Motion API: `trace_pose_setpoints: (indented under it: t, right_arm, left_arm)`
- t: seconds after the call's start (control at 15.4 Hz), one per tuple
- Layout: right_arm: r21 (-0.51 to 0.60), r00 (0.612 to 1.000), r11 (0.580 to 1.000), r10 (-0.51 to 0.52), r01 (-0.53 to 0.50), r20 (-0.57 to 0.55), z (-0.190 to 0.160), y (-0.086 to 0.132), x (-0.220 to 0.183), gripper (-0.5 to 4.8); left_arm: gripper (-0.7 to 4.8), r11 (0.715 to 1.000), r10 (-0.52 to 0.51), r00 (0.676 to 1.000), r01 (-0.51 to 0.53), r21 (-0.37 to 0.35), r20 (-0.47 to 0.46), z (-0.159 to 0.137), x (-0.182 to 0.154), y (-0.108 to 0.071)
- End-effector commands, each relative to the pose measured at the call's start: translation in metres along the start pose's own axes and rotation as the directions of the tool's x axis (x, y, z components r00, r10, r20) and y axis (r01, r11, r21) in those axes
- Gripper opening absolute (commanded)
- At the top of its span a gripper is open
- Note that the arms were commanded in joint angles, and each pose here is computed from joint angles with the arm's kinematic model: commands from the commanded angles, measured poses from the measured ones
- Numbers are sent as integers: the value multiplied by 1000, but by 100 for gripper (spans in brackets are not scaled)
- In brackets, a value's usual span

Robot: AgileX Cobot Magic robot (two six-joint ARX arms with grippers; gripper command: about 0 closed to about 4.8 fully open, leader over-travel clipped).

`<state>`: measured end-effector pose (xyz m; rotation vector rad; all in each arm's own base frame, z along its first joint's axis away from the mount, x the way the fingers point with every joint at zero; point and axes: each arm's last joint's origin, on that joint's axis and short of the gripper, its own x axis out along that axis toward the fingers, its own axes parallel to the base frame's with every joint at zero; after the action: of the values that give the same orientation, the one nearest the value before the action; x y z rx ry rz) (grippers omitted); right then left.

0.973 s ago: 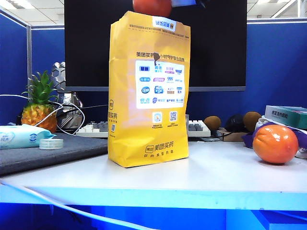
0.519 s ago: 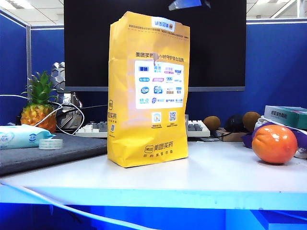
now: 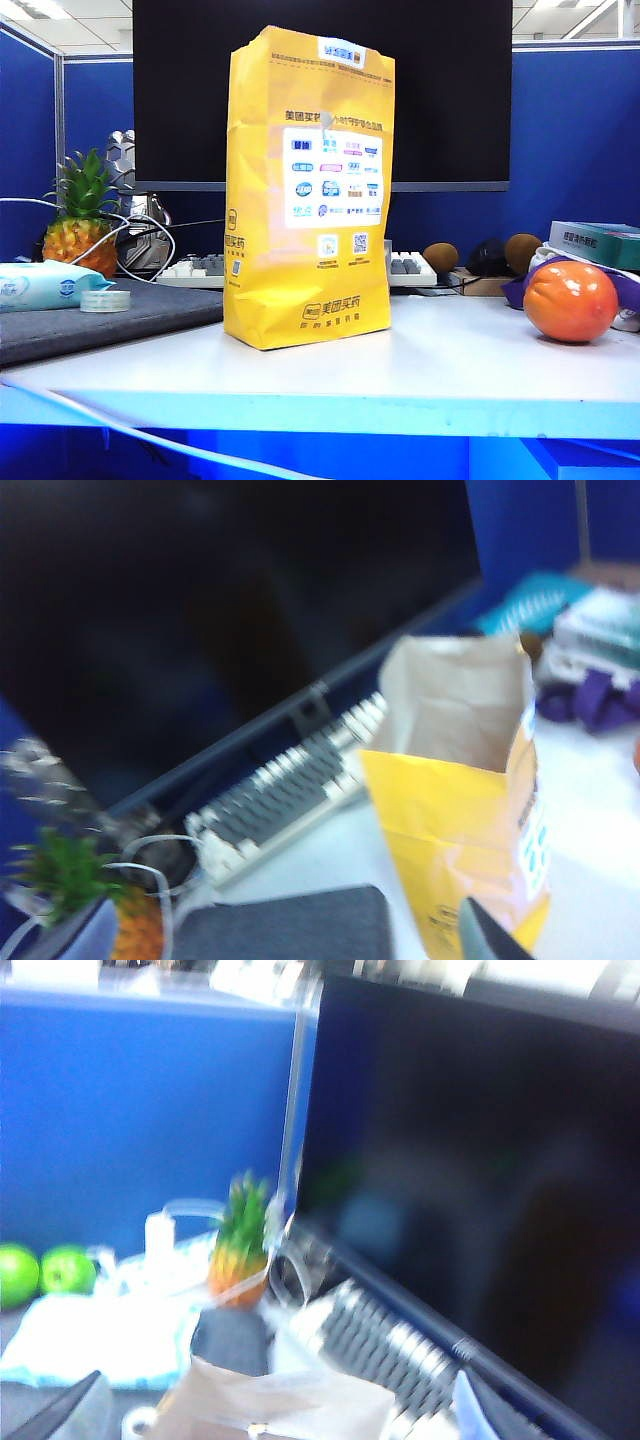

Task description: Pick up the orange and throw it into the yellow paper bag.

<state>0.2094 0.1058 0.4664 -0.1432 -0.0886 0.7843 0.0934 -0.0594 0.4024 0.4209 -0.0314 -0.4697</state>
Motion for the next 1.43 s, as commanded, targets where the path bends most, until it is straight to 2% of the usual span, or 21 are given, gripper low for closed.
trace_pose_setpoints:
  t: [0.06,0.19,0.39,0.45,0.58,0.71,0.84,1.17,1.43]
  right_arm:
    - [-22,996,995,-93,94,9,-12,17,-45,479]
    - [-5,986,986,-166,166,2,-47,32,-75,479]
    - [111,985,980,-172,167,36,-116,52,-101,479]
    - [134,986,978,-164,157,41,-155,59,-102,479]
    - [199,984,967,-170,158,46,-201,64,-98,479]
    - [239,979,955,-196,177,58,-231,68,-98,479]
    - [253,976,944,-216,213,-16,-246,70,-99,479]
    - [270,974,939,-182,213,-136,-258,72,-100,479]
    - [273,971,937,-179,217,-160,-264,74,-102,479]
  left_arm:
    - [479,997,72,997,-72,-28,4,-22,-25,-3]
    - [479,992,106,994,-105,-64,18,-41,-37,-9]
    - [479,983,122,989,-109,-151,80,-64,-41,-19]
    - [479,981,83,992,-65,-181,94,-75,-33,-26]
    - [479,981,88,991,-68,-184,105,-98,-15,-38]
    - [479,980,115,989,-97,-171,97,-116,-4,-47]
    - [479,973,160,987,-153,-174,30,-123,-3,-48]
    - [479,976,145,989,-141,-168,14,-125,-3,-49]
    - [479,976,145,989,-140,-168,14,-125,-3,-49]
